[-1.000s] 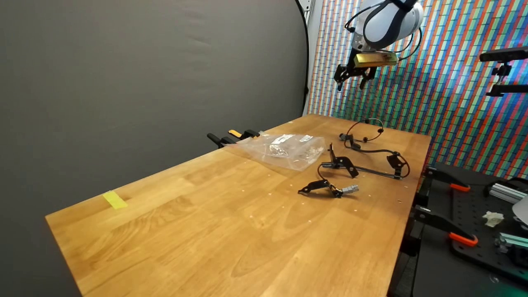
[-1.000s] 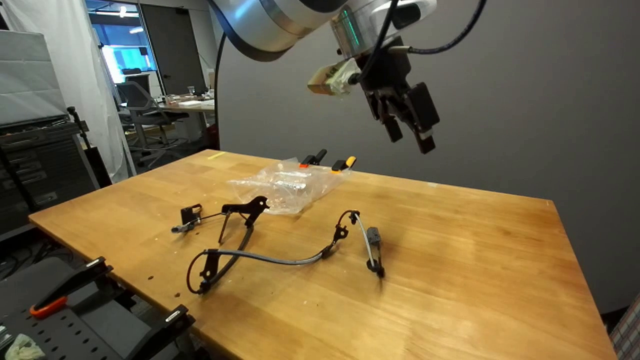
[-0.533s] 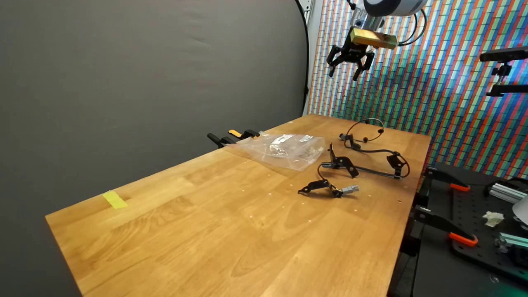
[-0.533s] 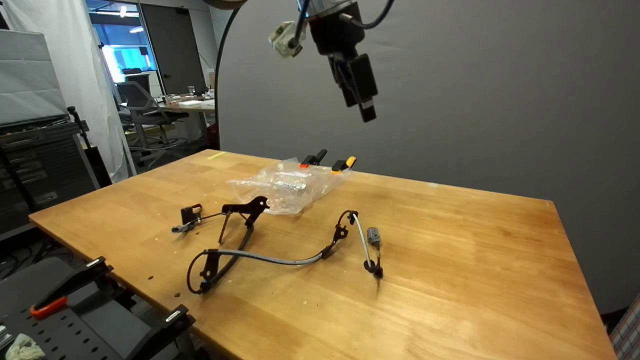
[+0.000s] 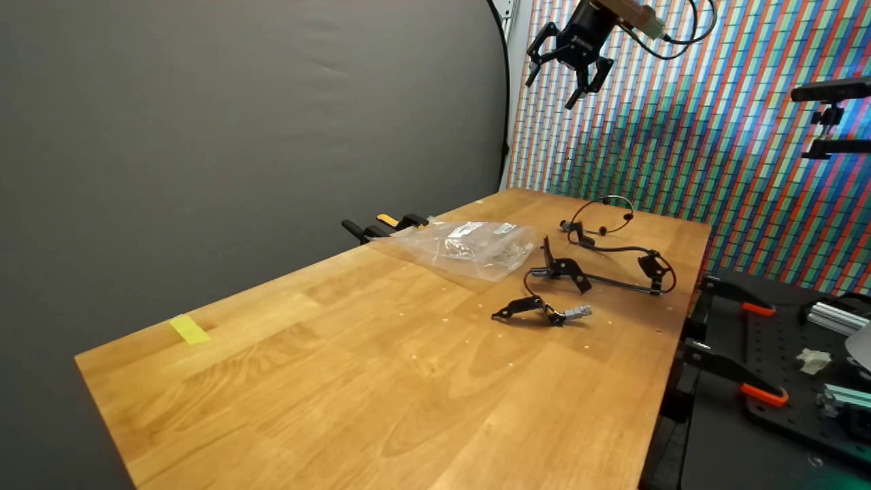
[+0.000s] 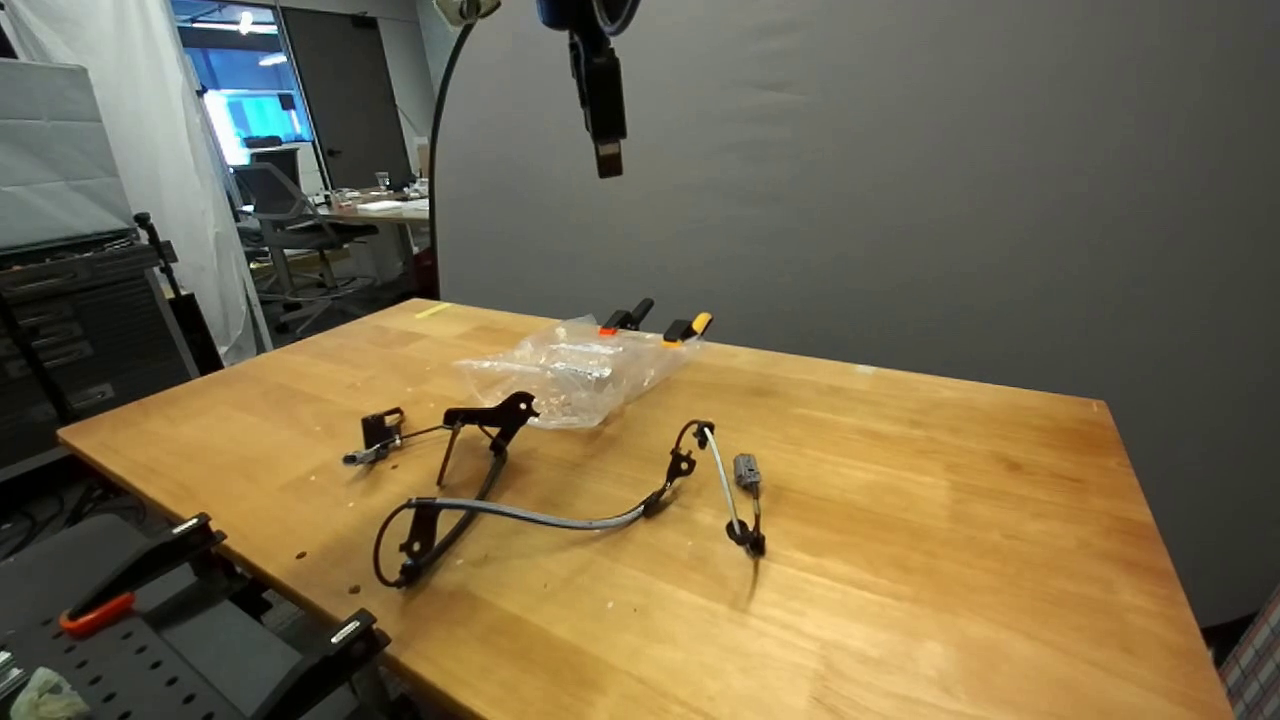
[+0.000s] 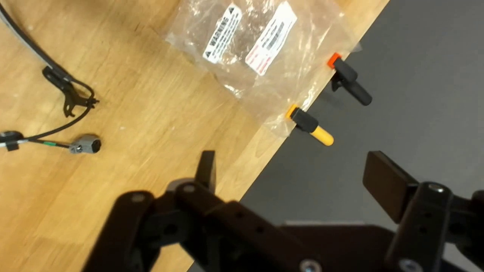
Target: Remove the black thing from the plastic bag
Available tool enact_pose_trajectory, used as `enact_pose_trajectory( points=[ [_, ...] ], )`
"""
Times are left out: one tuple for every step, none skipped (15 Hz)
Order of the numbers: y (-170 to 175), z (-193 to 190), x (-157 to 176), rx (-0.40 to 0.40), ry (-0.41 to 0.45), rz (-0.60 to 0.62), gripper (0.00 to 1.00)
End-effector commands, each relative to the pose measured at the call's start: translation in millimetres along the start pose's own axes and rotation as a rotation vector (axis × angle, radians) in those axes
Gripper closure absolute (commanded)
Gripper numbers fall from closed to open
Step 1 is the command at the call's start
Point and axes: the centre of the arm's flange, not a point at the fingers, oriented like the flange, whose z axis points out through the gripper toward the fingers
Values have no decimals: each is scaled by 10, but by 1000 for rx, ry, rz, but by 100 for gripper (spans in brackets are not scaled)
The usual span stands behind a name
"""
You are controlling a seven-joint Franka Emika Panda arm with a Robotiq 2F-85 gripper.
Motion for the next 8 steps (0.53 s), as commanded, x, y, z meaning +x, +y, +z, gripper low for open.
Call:
enact_pose_trajectory(
  points=[
    [10, -202, -240, 65, -104, -60, 0],
    [7, -237, -317, 75, -132, -83, 0],
    [12, -263, -411, 84, -165, -111, 0],
    [24, -295, -525, 91, -195, -148, 0],
    [39, -323, -627, 111, -230, -180, 0],
    [-30, -145, -392, 58, -191, -126, 0],
    [-22, -174, -464, 69, -211, -147, 0],
    [-12, -202, -512, 75, -218, -158, 0]
  ],
)
